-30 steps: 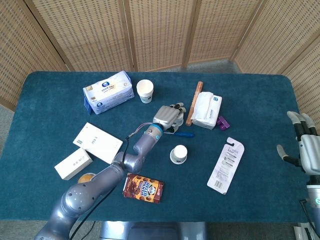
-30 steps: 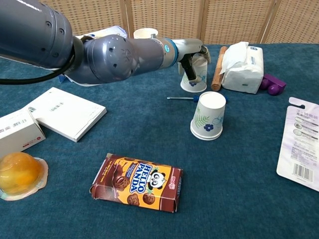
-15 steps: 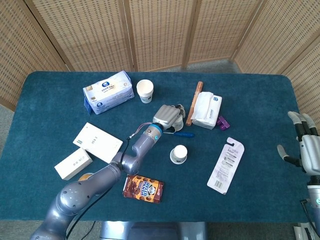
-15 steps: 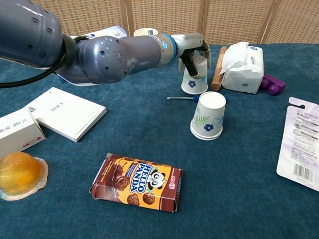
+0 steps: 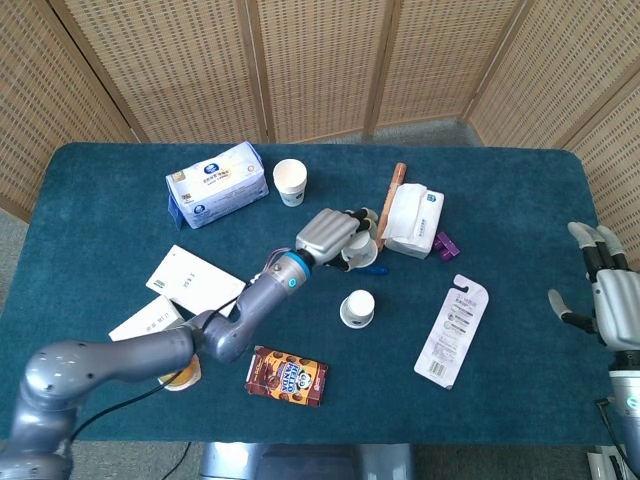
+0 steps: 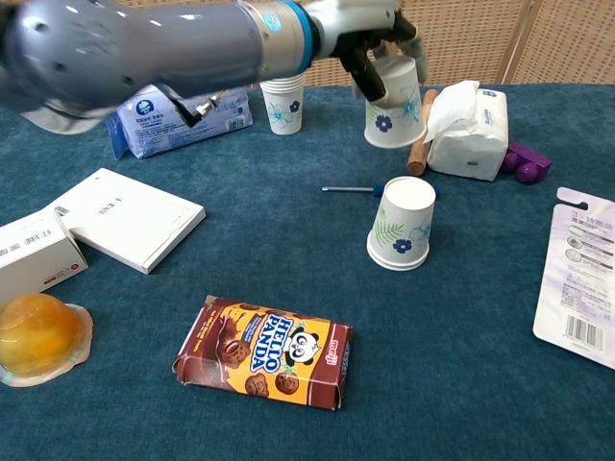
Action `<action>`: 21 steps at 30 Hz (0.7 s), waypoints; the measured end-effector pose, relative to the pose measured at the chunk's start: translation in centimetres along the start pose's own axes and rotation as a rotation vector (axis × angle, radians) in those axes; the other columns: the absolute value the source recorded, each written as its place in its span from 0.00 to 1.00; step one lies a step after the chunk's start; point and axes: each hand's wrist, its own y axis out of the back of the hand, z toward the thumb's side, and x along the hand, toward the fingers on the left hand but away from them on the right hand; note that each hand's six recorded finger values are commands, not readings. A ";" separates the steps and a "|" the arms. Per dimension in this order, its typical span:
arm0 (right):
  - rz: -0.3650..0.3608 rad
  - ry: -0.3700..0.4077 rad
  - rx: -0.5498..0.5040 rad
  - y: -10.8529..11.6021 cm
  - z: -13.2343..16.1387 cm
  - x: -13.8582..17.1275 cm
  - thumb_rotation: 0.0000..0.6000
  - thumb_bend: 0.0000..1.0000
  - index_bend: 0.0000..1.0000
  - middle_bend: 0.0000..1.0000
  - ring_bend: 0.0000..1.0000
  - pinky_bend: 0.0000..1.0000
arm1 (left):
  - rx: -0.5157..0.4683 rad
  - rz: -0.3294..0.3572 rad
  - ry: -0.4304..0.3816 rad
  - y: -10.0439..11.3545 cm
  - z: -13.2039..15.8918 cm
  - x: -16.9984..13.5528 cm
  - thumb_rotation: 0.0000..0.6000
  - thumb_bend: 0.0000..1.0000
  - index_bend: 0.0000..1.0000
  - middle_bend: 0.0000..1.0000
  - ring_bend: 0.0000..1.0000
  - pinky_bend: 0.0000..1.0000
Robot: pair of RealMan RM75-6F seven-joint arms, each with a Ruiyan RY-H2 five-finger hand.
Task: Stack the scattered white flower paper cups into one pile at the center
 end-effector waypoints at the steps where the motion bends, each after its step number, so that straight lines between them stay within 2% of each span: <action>1: 0.000 0.001 0.001 0.0 0.1 0.0 1.00 0.37 0.02 0.12 0.00 0.43 | -0.005 0.001 -0.010 0.4 0.2 -0.5 1.00 0.43 0.34 0.22 0.33 0.50; 9: -0.002 0.005 -0.004 0.0 0.3 0.4 1.00 0.37 0.02 0.12 0.00 0.43 | -0.026 -0.025 -0.078 2.3 2.0 -5.1 1.00 0.43 0.34 0.21 0.32 0.49; 13: -0.003 0.001 -0.004 0.2 0.2 0.7 1.00 0.37 0.02 0.12 0.00 0.43 | -0.015 -0.058 -0.100 1.8 2.9 -6.1 1.00 0.43 0.34 0.21 0.32 0.49; 21: -0.009 -0.011 -0.007 0.5 -0.3 1.2 1.00 0.37 0.01 0.12 0.00 0.43 | 0.033 -0.121 -0.109 -0.1 3.7 -5.9 1.00 0.43 0.34 0.21 0.31 0.49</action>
